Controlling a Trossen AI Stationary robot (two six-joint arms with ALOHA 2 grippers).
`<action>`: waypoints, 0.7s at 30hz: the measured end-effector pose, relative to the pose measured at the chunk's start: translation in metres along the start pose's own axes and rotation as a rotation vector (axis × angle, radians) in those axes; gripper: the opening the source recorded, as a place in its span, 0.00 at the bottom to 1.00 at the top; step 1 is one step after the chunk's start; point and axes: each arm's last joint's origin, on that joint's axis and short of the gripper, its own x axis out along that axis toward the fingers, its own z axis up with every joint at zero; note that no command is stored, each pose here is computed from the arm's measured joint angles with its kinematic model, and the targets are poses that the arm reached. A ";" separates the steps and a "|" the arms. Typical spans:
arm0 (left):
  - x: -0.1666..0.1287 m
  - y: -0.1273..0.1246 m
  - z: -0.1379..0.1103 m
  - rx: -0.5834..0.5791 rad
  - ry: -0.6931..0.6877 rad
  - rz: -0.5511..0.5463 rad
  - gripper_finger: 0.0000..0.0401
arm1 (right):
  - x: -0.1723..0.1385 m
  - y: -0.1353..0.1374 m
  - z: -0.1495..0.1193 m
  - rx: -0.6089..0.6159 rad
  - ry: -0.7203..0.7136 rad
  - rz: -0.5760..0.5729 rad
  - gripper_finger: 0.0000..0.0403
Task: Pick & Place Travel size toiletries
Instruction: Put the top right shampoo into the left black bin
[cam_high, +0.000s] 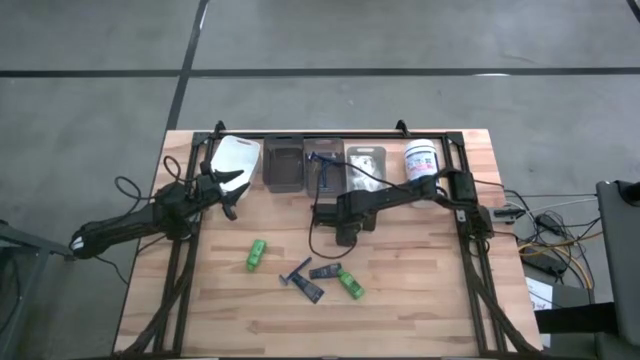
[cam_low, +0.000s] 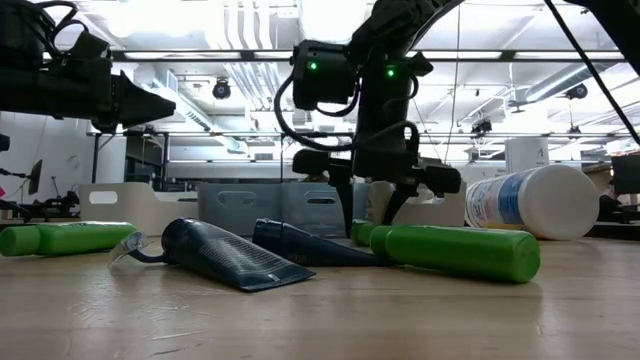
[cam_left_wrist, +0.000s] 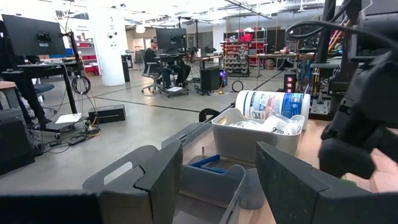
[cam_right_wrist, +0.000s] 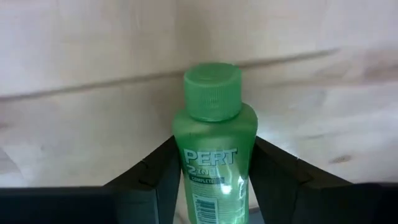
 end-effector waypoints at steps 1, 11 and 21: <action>0.000 0.000 0.000 0.000 0.000 0.000 0.51 | -0.002 -0.001 0.002 -0.004 -0.003 -0.006 0.39; 0.000 0.000 0.000 0.000 0.000 0.000 0.51 | -0.022 -0.016 0.013 0.039 -0.079 -0.074 0.45; 0.000 0.000 0.000 0.000 0.000 0.000 0.51 | -0.024 -0.020 0.016 0.046 -0.177 -0.096 0.38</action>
